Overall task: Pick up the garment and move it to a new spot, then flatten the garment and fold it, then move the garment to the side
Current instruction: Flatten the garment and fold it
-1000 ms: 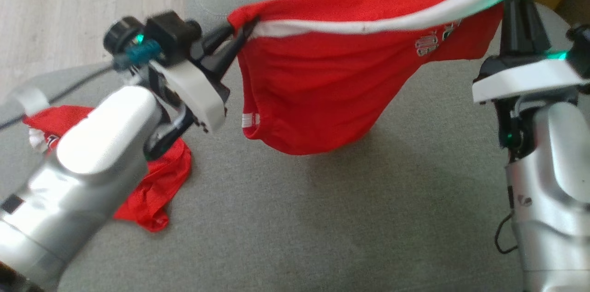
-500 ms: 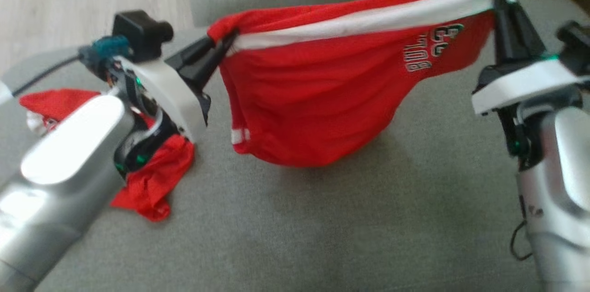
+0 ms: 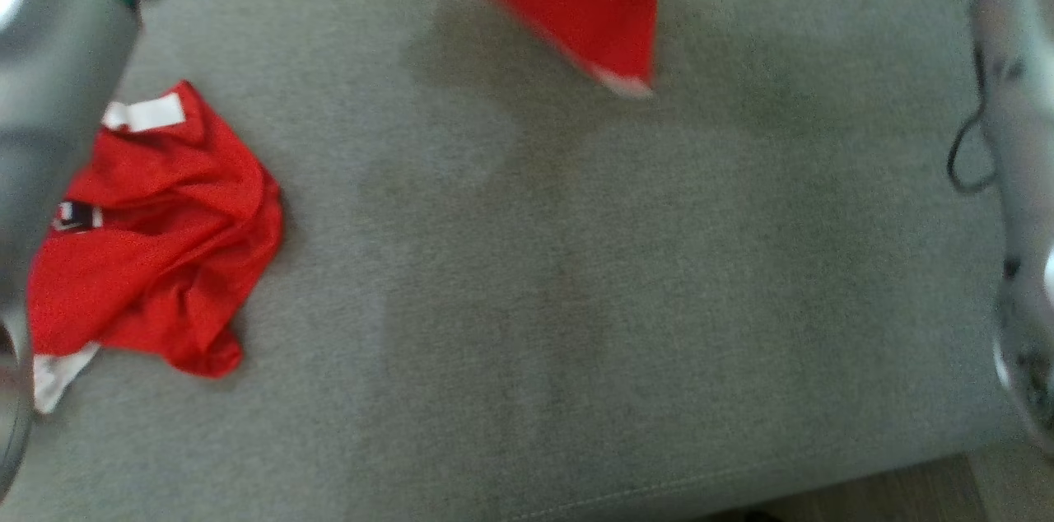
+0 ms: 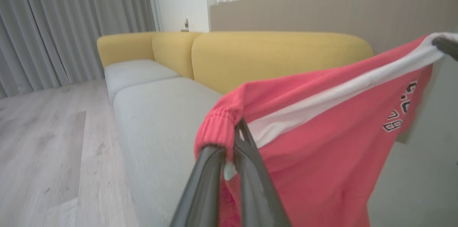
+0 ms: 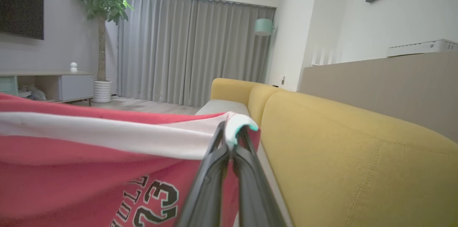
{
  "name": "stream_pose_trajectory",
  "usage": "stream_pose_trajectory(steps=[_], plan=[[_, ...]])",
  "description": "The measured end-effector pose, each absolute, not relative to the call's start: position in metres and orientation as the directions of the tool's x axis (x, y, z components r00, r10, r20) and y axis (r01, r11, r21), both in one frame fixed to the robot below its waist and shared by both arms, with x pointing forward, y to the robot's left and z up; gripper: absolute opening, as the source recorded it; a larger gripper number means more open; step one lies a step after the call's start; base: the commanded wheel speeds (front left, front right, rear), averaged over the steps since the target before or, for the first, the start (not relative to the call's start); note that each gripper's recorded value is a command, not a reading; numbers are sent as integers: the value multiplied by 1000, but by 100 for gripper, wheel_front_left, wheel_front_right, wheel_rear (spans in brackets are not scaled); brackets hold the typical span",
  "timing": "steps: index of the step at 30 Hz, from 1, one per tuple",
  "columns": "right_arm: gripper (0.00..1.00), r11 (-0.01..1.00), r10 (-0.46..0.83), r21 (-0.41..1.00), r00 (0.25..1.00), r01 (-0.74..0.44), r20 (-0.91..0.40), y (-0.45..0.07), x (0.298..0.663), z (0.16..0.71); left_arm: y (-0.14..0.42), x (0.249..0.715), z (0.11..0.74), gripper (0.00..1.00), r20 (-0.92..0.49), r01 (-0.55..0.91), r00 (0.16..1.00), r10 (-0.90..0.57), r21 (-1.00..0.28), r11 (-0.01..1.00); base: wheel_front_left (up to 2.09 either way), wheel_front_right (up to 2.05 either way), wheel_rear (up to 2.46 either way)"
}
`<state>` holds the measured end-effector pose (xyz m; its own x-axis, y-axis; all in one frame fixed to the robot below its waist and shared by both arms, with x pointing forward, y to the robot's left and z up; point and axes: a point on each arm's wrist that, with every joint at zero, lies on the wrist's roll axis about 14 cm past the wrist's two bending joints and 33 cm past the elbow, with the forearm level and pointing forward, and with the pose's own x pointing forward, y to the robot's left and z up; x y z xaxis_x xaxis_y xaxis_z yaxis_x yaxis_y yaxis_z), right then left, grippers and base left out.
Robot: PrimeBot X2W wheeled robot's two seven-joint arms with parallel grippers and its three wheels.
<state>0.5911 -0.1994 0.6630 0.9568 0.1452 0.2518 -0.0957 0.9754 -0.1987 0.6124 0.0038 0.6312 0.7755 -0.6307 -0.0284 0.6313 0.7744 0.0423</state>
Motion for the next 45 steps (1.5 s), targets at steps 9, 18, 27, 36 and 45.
stream_pose_trajectory(steps=[9,18,27,36,45], plan=[[0,974,58,-224,986,-21,158,-228,607,634,-19,633,644,0,105,633,769,-630,8,774,0,0,0],[0,980,4,-196,986,-36,-164,-251,553,512,-35,550,521,0,-137,714,676,-724,-121,689,0,0,0],[0,984,-27,-172,915,-47,-402,-268,480,457,-37,433,463,0,-273,734,537,-798,-316,602,0,0,0],[0,991,-66,-132,793,-18,-605,-301,399,428,-58,357,454,0,-289,767,465,-837,-341,544,0,0,0],[0,996,-76,-86,750,26,-658,-336,342,433,-83,300,457,0,-280,802,385,-879,-370,469,0,0,0]])
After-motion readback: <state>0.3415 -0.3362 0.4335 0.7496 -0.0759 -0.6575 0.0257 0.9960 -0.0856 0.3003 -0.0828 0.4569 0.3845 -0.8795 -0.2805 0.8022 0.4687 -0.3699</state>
